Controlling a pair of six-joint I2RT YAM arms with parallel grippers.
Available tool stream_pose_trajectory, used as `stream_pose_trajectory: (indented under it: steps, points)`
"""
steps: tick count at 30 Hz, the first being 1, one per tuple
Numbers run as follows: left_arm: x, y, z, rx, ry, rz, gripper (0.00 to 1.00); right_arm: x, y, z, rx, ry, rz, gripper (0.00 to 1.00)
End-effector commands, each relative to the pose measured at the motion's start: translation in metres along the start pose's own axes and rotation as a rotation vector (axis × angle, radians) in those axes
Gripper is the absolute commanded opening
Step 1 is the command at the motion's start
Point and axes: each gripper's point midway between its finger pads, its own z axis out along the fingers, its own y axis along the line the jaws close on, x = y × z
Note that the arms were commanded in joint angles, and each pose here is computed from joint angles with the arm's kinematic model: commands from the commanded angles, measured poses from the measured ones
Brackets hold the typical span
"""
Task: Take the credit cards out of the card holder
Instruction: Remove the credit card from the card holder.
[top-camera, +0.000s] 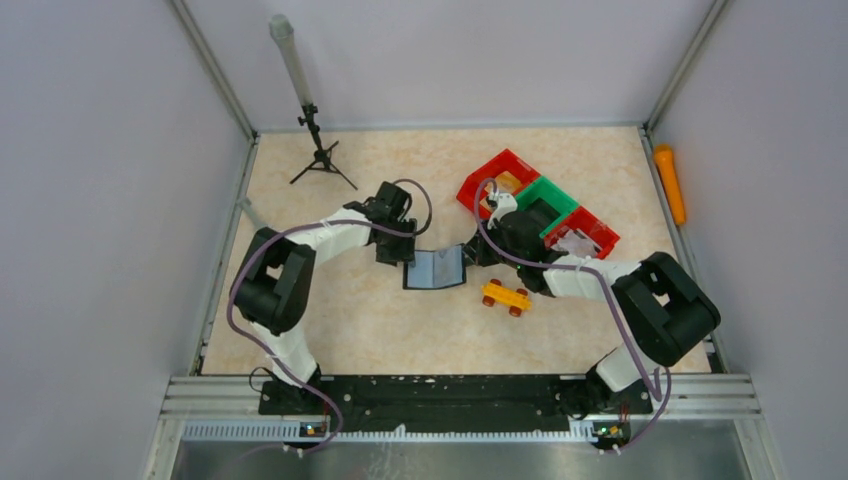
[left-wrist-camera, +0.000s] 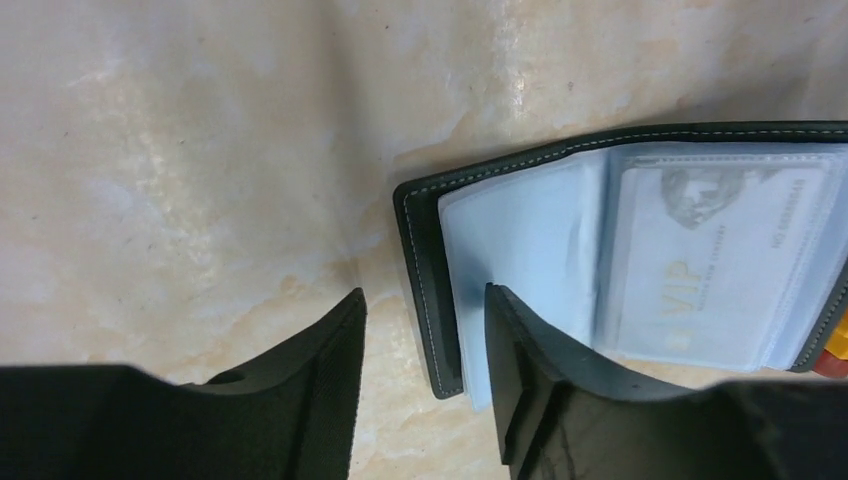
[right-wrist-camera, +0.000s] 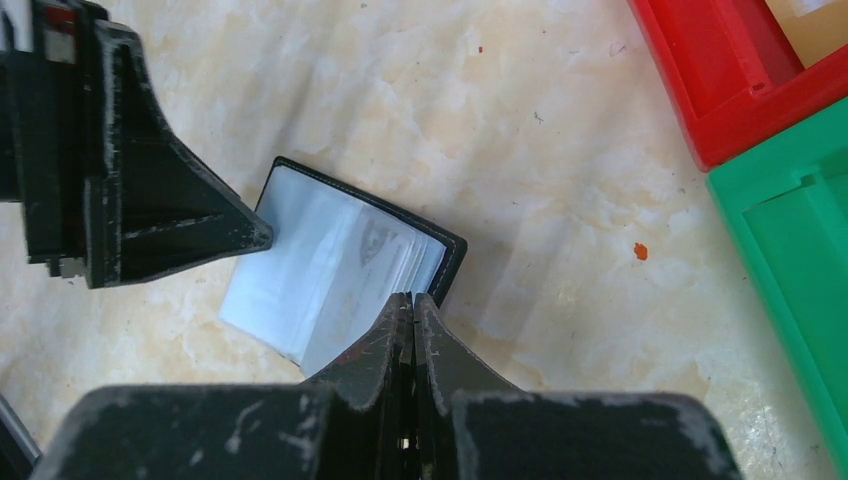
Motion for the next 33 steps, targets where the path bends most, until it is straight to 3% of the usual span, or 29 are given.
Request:
stream_pose_trajectory:
  steps: [1,6,10,19,29,31,33]
  points:
    - [0.009,-0.005,0.008,0.008,0.121,0.004,0.44,-0.014,0.003,0.002,-0.008,-0.042,0.001,0.00]
    - [0.016,-0.012,0.012,0.055,0.157,0.004,0.15,-0.014,0.004,0.002,-0.012,-0.039,0.001,0.00]
    - [0.004,-0.027,0.001,0.142,0.092,0.010,0.00,-0.014,0.004,0.002,-0.015,-0.039,0.002,0.00]
    - [-0.026,-0.033,-0.031,0.300,-0.113,-0.036,0.00,-0.013,0.007,0.002,-0.027,-0.035,0.003,0.00]
    - [-0.026,-0.035,-0.030,0.420,-0.099,-0.090,0.00,-0.011,0.010,0.003,-0.048,-0.026,0.014,0.00]
    - [-0.025,-0.037,-0.032,0.433,-0.103,-0.082,0.10,-0.010,0.010,0.004,-0.049,-0.025,0.016,0.00]
    - [-0.024,-0.039,-0.032,0.450,-0.105,-0.070,0.33,-0.010,0.010,0.004,-0.050,-0.021,0.017,0.00]
